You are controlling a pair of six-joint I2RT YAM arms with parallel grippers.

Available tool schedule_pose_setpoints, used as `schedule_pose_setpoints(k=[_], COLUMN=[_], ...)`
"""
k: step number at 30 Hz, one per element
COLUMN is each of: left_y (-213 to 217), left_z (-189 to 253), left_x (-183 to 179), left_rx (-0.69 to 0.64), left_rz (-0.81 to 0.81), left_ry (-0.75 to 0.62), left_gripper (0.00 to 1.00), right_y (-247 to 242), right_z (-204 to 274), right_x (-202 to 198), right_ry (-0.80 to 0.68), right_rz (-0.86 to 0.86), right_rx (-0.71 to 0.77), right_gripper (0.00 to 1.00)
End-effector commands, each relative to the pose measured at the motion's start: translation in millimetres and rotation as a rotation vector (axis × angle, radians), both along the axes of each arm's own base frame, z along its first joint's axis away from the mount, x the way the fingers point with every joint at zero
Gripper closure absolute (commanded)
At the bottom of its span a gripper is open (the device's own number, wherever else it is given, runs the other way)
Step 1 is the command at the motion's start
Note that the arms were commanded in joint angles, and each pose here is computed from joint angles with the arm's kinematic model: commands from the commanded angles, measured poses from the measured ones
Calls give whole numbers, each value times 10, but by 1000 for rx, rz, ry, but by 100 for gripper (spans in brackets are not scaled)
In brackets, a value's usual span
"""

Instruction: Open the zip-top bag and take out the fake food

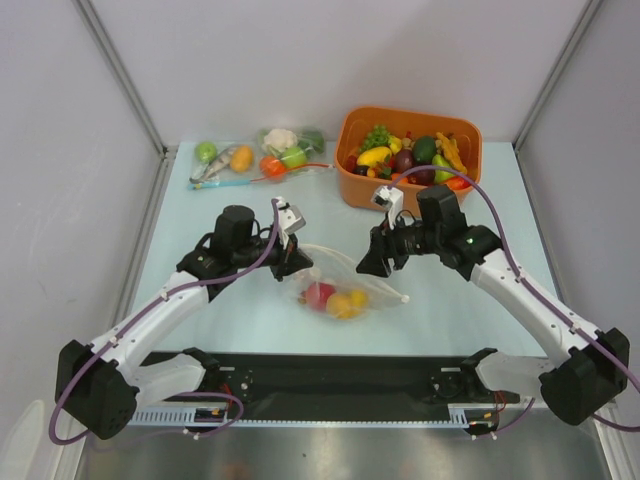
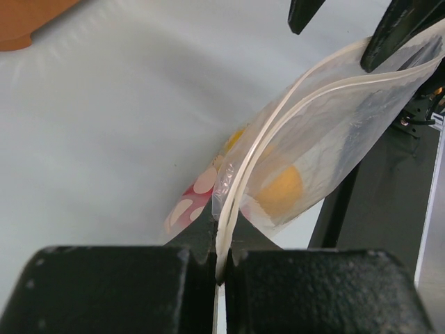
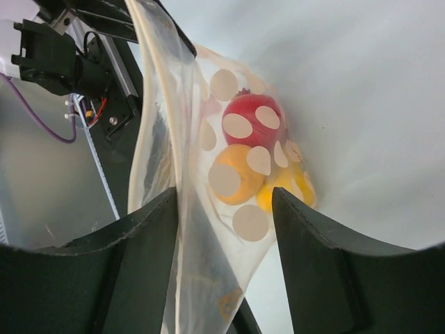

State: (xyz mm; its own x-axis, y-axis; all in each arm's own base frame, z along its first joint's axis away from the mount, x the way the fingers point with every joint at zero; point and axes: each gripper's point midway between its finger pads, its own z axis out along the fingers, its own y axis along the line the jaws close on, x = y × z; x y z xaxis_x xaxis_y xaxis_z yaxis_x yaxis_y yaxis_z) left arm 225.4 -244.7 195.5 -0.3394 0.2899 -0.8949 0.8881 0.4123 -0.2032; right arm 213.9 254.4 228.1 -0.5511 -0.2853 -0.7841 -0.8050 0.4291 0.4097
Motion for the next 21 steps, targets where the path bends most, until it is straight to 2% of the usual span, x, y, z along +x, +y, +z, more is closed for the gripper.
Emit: schedule_pose_setpoints(k=[1, 7, 10, 11, 13, 14, 15, 16, 17, 21], left_y=[-44, -41, -46, -49, -31, -14, -3, 10, 35, 35], left_z=[134, 126, 133, 134, 114, 100, 105, 115, 159, 449], left_x=[-26, -16, -2, 2, 16, 39, 43, 55, 74, 76], left_rx=[-46, -44, -50, -51, -47, -38, -35, -36, -33, -85], left_rz=[-29, -14, 2, 7, 34, 56, 66, 81, 100, 135], left_ry=[-43, -29, -4, 1, 23, 27, 30, 35, 21, 17], left_gripper=[100, 100, 94, 86, 77, 68, 63, 59, 48, 38], right_y=[94, 269, 378, 407, 452, 463, 463, 458, 450, 362], right_z=[66, 74, 63, 56, 53, 66, 76, 95, 142, 292], right_x=[106, 129, 85, 81, 66, 65, 74, 92, 123, 276], right_ry=[-52, -44, -27, -26, -13, -10, -7, -11, -22, -78], right_rz=[5, 26, 50, 54, 57, 54, 45, 33, 17, -77], right_rx=[30, 30, 35, 37, 39, 41, 40, 38, 35, 3], right_gripper=[39, 39, 49, 62, 78, 95, 100, 100, 100, 100])
